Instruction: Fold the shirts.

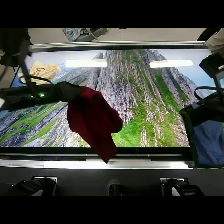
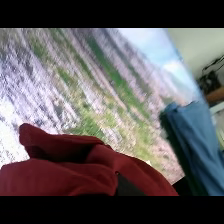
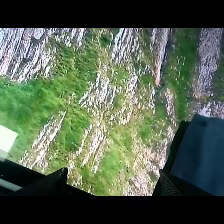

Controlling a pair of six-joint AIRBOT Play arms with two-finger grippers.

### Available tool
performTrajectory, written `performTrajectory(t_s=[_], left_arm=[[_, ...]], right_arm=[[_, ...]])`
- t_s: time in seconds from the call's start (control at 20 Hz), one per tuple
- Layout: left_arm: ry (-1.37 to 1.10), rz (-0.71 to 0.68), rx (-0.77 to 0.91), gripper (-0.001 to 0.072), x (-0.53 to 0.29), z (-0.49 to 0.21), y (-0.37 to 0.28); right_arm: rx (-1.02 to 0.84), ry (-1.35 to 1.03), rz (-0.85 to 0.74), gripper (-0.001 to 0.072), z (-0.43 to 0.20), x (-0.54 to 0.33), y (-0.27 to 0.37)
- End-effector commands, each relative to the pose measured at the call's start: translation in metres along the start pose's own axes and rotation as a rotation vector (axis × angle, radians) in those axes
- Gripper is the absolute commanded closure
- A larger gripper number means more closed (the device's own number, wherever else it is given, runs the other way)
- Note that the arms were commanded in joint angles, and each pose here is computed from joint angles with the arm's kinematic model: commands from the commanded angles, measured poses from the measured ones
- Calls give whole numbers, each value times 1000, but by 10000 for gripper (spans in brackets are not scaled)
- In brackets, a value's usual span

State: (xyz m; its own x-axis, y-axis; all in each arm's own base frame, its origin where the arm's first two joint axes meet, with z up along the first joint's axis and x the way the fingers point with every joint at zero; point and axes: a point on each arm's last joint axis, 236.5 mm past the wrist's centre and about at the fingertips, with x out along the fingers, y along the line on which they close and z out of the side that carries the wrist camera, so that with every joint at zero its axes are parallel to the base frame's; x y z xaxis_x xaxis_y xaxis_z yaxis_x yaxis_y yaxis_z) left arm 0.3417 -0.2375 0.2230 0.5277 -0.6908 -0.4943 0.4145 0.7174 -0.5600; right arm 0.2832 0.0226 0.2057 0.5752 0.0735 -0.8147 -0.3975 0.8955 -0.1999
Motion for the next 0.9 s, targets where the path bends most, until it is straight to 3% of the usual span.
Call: performTrajectory(t_s=[0.0,0.2,0.25,0.3,0.35,0.5,0.65,0.85], left_arm=[[190,78,-32,686,43,-33,64],[369,183,-240,665,79,-72,172],[383,178,-302,463,85,-77,186],[400,156,-366,110,87,-79,195],[411,149,-400,64,82,-77,204],[452,198,-394,64,40,-77,230],[592,305,-384,64,-3,-127,248],[663,196,-520,65,12,-226,212]], right_arm=[[31,136,64,52,-20,19,9],[34,224,276,51,-18,109,43],[58,210,349,50,-10,136,56],[77,188,428,50,0,159,71],[102,164,506,50,10,174,85],[184,143,695,49,24,207,119],[233,193,797,49,16,231,141],[200,206,878,10,21,253,193]])
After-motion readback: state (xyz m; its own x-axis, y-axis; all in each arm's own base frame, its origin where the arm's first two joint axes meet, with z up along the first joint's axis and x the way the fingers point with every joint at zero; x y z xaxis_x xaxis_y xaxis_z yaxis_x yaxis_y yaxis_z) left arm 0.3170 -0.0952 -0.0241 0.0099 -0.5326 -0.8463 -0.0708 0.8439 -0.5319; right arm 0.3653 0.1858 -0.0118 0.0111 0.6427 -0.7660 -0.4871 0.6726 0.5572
